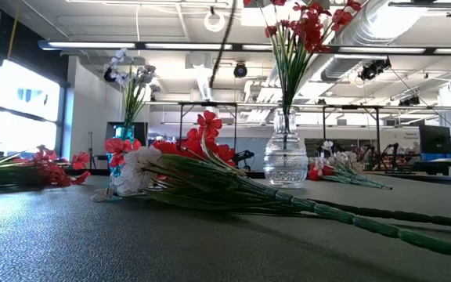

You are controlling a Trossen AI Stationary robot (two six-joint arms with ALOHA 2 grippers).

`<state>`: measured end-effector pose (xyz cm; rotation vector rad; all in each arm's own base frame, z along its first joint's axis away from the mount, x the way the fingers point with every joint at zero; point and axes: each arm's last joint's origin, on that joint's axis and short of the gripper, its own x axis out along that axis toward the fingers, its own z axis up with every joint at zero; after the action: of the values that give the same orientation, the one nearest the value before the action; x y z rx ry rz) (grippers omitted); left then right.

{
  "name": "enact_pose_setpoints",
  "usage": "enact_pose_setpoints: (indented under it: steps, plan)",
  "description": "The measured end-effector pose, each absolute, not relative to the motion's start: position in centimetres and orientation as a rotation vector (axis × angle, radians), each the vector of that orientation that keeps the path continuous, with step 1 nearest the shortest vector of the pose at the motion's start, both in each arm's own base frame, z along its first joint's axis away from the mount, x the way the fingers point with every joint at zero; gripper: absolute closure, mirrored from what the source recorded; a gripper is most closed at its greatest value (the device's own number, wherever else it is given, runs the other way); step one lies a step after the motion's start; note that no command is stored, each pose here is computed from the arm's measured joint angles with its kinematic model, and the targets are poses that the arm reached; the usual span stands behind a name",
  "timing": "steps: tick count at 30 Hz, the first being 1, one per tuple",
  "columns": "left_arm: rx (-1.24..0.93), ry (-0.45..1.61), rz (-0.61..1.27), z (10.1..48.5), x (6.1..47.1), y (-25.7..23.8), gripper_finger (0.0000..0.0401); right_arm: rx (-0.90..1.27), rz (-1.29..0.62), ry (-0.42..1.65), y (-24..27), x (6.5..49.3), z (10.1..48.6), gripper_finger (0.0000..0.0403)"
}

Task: Sort flowers into vase by color
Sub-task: Put the top left red flower into the transparent vase

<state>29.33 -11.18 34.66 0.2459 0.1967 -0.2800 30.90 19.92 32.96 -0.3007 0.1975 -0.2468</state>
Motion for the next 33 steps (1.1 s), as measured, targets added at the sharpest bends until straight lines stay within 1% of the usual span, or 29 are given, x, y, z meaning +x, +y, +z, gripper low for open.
enact_pose_setpoints:
  steps: [2, 4, 6, 9, 14, 18, 23, 26, 28, 33]
  plan:
    - [0.236, 0.275, -0.216, 34.2, 28.9, -10.9, 0.0316, -0.275, -0.287, 0.221, 20.1, 29.5, 32.8, 0.0402]
    - [0.229, 0.331, -0.157, 33.8, 28.6, -10.8, 0.0310, -0.256, -0.369, 0.246, 20.0, 27.7, 32.5, 0.0402]
    - [0.236, 0.389, -0.091, 33.3, 28.2, -10.7, 0.0308, -0.217, -0.438, 0.262, 19.6, 25.8, 32.3, 0.0402]
    - [0.252, 0.474, 0.008, 32.5, 27.7, -10.8, 0.0307, -0.124, -0.485, 0.278, 18.9, 23.1, 31.7, 0.0402]
    - [0.281, 0.521, 0.178, 30.2, 27.0, -10.9, 0.0307, -0.068, -0.579, 0.277, 17.0, 20.0, 30.7, 0.0402]
    - [0.257, 0.517, 0.234, 28.3, 26.7, -10.8, 0.0307, -0.062, -0.650, 0.296, 15.1, 19.2, 30.7, 0.0402]
    - [0.255, 0.543, 0.254, 25.5, 26.3, -10.2, 0.0307, -0.237, -0.695, 0.380, 13.4, 19.6, 30.7, 0.0402]
    - [0.225, 0.556, 0.301, 23.7, 26.2, -9.2, 0.0307, -0.284, -0.735, 0.421, 11.8, 19.7, 31.1, 0.0402]
    - [0.203, 0.564, 0.331, 22.9, 26.1, -8.6, 0.0307, -0.289, -0.768, 0.446, 10.4, 19.4, 31.6, 0.0402]
    - [0.164, 0.573, 0.376, 21.6, 25.9, -7.5, 0.0307, -0.219, -0.807, 0.464, 7.1, 17.7, 33.7, 0.0403]
